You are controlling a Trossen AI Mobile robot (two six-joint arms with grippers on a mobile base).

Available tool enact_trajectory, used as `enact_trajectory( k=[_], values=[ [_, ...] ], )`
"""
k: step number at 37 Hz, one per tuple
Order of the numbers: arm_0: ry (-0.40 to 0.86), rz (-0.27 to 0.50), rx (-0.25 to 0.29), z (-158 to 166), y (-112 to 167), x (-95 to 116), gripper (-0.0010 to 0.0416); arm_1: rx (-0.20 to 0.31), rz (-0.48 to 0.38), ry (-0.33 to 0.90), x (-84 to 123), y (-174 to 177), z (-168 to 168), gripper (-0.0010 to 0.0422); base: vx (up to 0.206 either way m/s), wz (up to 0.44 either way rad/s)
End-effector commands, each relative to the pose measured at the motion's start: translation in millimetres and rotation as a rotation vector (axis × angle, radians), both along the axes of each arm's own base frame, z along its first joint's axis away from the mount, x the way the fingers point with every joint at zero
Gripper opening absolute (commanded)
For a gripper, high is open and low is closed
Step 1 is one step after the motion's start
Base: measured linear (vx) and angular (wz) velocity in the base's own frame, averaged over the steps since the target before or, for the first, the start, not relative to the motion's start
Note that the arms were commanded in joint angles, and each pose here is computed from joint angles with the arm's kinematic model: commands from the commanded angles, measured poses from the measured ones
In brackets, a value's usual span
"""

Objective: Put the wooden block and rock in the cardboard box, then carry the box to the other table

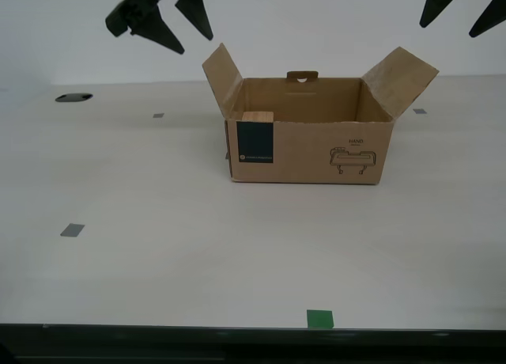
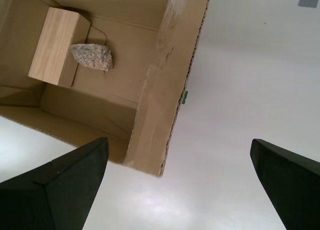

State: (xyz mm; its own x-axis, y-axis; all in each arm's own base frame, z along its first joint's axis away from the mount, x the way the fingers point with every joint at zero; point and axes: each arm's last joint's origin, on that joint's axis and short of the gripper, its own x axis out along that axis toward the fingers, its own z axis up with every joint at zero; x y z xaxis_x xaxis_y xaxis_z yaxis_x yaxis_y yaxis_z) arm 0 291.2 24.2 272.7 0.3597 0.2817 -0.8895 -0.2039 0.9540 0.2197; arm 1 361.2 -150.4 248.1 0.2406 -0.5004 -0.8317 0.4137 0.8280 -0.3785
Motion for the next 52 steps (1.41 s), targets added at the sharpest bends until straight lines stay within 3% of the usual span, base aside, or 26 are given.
enact_trajectory(
  k=[1, 10, 19, 27, 37, 52],
  values=[
    [0.019, 0.002, 0.003, -10, 1, 8, 0.0394, 0.006, 0.001, 0.029, 5, -2, -13, 0.0277, 0.0, 0.0],
    [0.096, 0.02, 0.046, -40, 3, 27, 0.0394, -0.04, -0.019, 0.095, 18, -9, -34, 0.0277, 0.0, 0.0],
    [0.125, 0.034, 0.085, -68, 5, 45, 0.0394, -0.044, -0.017, 0.095, 39, -17, -37, 0.0277, 0.0, 0.0],
    [0.137, 0.071, 0.194, -86, 9, 59, 0.0394, -0.057, -0.042, 0.158, 57, -28, -38, 0.0277, 0.0, 0.0],
    [0.131, 0.068, 0.196, -100, 10, 72, 0.0394, -0.03, -0.055, 0.23, 77, -41, -55, 0.0277, 0.0, 0.0],
    [0.118, 0.069, 0.198, -99, 11, 72, 0.0394, -0.018, -0.072, 0.253, 73, -49, -61, 0.0277, 0.0, 0.0]
  ],
)
